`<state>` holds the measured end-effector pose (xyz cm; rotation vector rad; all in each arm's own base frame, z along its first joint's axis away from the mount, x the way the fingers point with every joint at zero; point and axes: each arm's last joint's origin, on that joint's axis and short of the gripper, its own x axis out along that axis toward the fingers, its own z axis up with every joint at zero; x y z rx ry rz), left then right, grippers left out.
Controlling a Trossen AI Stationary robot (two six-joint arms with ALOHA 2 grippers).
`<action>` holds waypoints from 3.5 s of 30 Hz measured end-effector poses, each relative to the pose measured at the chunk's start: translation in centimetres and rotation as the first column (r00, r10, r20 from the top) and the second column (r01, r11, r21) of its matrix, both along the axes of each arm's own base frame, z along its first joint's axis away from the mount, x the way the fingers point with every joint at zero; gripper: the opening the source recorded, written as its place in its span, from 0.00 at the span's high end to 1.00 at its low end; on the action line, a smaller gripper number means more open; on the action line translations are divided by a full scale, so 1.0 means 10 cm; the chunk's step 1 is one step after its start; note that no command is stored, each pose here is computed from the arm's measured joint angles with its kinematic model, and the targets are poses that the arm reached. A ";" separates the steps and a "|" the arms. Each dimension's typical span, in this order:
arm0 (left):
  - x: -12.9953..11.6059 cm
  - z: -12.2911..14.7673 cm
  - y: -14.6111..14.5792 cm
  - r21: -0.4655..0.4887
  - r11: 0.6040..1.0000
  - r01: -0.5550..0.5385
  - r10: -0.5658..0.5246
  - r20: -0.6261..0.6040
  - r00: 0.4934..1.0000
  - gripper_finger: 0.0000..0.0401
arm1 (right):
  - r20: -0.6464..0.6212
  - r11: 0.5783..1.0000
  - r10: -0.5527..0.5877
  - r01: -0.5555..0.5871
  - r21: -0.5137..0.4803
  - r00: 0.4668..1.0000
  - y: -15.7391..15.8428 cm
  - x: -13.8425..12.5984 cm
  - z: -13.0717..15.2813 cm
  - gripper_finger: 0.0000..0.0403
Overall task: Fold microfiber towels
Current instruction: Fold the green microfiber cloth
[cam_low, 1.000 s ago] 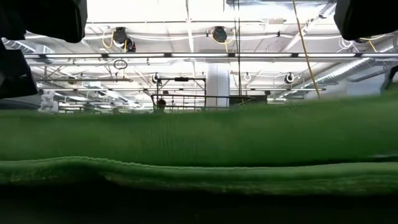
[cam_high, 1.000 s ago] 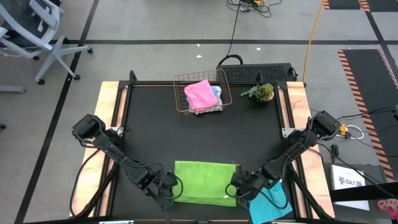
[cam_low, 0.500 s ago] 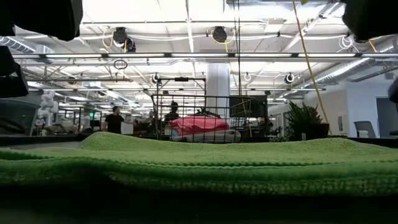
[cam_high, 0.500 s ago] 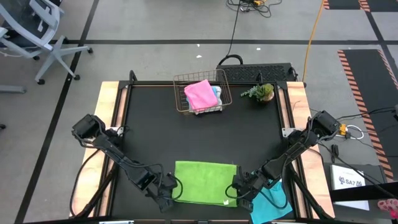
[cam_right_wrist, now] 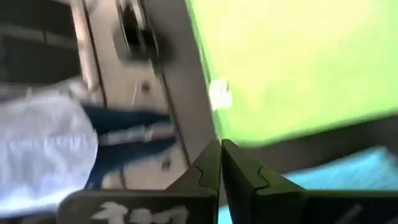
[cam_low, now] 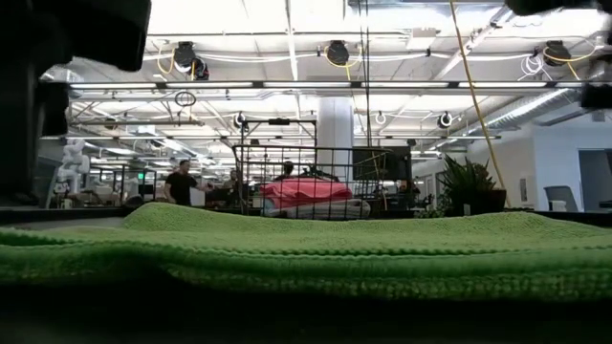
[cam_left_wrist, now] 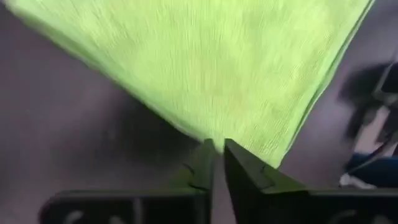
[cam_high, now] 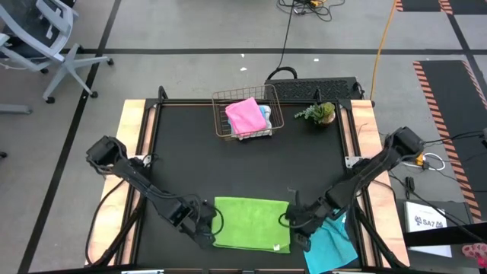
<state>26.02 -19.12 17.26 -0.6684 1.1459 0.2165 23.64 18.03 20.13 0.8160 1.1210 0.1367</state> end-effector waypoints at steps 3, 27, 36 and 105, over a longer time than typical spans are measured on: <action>0.01 0.14 0.07 0.032 0.999 -0.023 0.021 0.077 0.997 0.98 | 0.094 0.995 -0.060 0.067 -0.079 0.994 -0.08 0.00 0.09 0.99; 0.28 -0.14 0.47 0.210 0.969 -0.127 0.124 0.026 0.992 0.99 | -0.029 0.917 -0.142 0.121 -0.379 0.989 -0.38 0.28 -0.48 1.00; 0.33 -0.23 0.53 0.227 0.961 -0.158 0.160 0.009 0.987 0.99 | -0.109 0.886 -0.134 0.070 -0.457 0.985 -0.49 0.28 -0.62 1.00; 0.20 -0.23 0.25 0.068 0.986 -0.153 0.157 -0.063 0.986 1.00 | -0.115 0.860 -0.144 0.067 -0.506 0.983 -0.89 0.43 -0.61 1.00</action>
